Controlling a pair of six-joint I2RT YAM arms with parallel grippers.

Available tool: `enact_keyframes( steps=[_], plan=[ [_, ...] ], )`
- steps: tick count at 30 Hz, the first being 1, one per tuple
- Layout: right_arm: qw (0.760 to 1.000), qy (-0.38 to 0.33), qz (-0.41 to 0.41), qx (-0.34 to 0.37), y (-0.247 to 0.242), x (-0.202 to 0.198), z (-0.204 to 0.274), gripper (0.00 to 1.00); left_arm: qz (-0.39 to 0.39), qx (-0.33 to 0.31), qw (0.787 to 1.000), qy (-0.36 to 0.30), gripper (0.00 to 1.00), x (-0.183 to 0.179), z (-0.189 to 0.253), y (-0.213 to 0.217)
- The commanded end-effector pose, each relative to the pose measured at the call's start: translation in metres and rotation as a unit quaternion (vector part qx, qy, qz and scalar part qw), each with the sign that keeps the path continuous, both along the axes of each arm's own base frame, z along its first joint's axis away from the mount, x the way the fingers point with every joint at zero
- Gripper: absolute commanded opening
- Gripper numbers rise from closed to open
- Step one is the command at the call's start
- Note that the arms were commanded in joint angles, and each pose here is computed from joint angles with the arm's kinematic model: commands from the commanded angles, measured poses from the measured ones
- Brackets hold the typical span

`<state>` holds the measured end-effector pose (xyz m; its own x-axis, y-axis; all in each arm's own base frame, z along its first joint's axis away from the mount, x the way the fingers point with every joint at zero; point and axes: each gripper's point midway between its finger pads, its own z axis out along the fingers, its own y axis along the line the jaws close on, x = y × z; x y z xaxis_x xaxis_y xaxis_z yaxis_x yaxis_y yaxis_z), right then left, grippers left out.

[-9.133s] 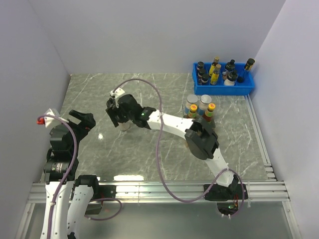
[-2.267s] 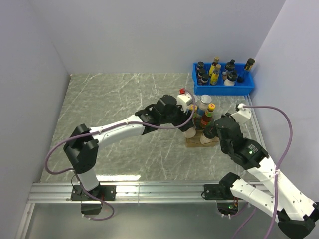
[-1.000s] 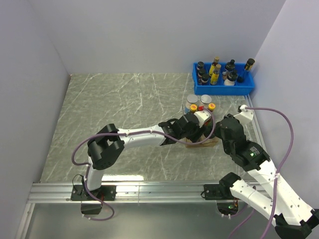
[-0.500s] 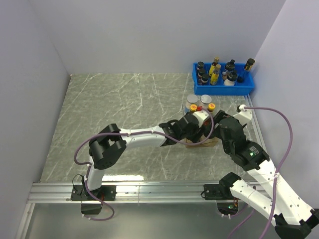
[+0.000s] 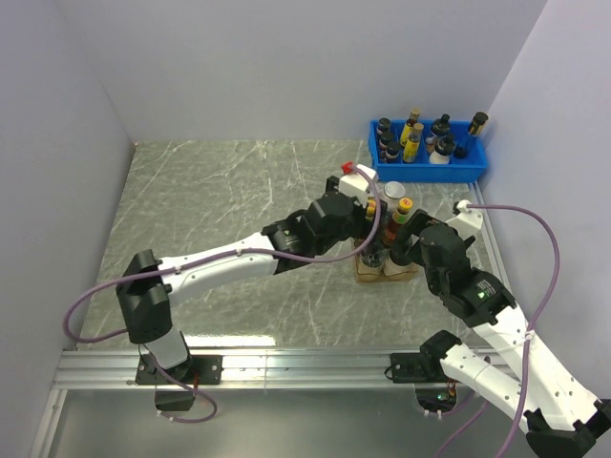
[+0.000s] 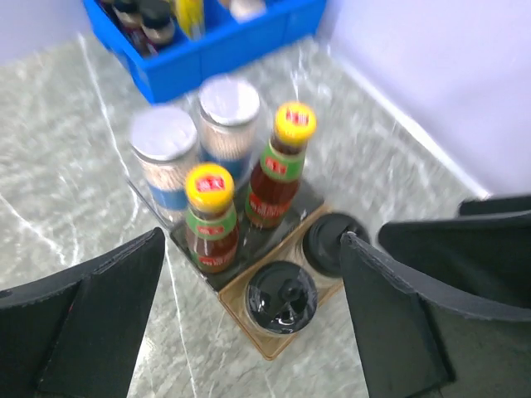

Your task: Organize the condiment bottles

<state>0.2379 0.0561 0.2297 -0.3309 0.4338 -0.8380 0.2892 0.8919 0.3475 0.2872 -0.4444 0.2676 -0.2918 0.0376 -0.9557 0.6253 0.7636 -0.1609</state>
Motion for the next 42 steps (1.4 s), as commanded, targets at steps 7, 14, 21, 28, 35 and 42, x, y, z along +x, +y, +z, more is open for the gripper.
enact_keyframes(
  steps=[7,14,21,28,35,42],
  plan=[
    [0.998,-0.037,0.036,0.023,0.014,0.008,0.015,0.97,0.147,-0.011,0.989,0.028,0.94,-0.004,0.022,0.091],
    [0.990,-0.049,0.128,0.041,0.052,0.016,0.009,0.98,0.183,-0.020,0.982,0.032,0.96,-0.030,0.039,0.165],
    [0.967,-0.114,0.214,0.083,0.087,0.017,0.008,1.00,0.156,-0.079,0.985,0.000,0.99,-0.061,0.074,0.214],
    [0.958,-0.160,0.203,0.127,0.085,0.014,-0.005,1.00,0.120,-0.130,0.984,-0.014,0.99,-0.089,0.095,0.244],
    [0.960,-0.211,0.124,0.134,0.047,0.006,-0.010,1.00,0.112,-0.162,0.980,-0.024,0.99,-0.104,0.106,0.266],
    [0.953,-0.260,0.076,0.133,0.015,-0.011,0.003,1.00,0.110,-0.176,0.978,-0.033,0.99,-0.110,0.112,0.277]
  ],
)
